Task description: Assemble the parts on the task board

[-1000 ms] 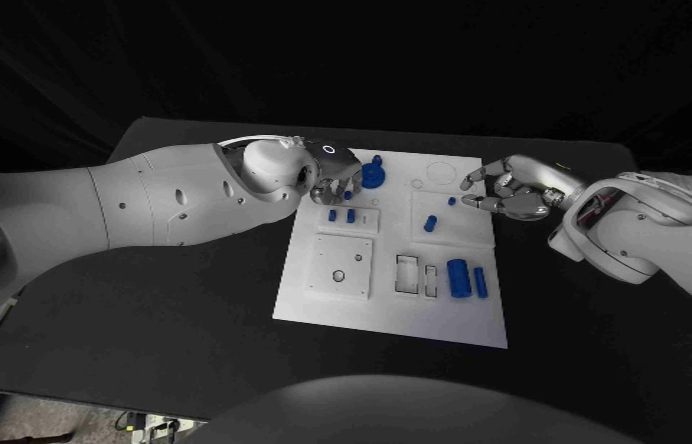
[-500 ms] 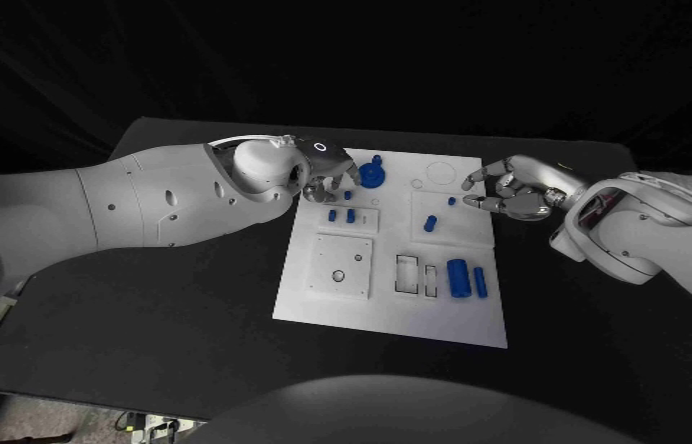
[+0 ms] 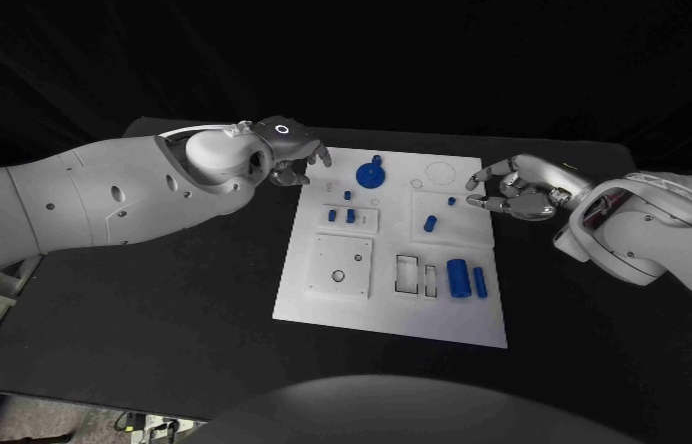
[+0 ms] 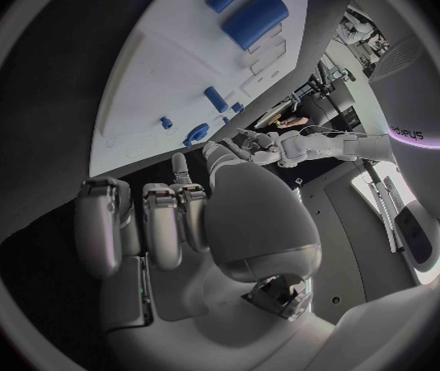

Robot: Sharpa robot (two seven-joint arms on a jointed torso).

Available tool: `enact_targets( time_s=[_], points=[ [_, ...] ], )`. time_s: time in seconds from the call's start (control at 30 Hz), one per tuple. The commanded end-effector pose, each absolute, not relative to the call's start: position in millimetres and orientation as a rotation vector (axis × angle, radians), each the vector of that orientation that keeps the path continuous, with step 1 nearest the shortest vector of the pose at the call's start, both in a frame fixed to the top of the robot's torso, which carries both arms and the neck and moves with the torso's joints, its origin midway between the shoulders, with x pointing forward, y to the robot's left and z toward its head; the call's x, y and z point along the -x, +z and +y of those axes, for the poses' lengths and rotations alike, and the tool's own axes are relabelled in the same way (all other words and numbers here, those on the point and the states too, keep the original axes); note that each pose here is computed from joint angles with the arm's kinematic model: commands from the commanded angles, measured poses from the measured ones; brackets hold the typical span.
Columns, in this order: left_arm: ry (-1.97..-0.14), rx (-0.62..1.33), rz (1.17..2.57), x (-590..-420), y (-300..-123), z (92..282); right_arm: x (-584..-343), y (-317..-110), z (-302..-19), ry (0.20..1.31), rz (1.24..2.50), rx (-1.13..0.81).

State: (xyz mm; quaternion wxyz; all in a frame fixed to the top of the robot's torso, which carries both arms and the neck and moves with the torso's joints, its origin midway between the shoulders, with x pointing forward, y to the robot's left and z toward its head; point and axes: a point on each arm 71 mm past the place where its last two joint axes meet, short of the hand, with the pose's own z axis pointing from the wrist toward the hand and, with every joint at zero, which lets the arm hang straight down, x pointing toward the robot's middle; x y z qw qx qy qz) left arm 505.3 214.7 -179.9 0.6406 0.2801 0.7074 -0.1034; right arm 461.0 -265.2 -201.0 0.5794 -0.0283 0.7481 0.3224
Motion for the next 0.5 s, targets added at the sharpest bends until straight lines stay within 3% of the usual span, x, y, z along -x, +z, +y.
enact_targets(
  time_s=[0.03, 0.23, 0.5],
  points=[
    [-0.299, -0.587, 1.473, -505.3, -159.7, 222.3, -461.0, -199.3, -266.4, 0.758, 1.721, 0.072],
    [-0.375, -0.430, 1.399, -507.8, -141.0, 244.7, -464.8, -187.3, -266.2, 0.760, 1.661, 0.078],
    [-0.495, -0.311, 1.335, -503.1, -132.3, 253.2, -476.6, -158.1, -254.6, 0.690, 1.630, 0.157]
  ],
)
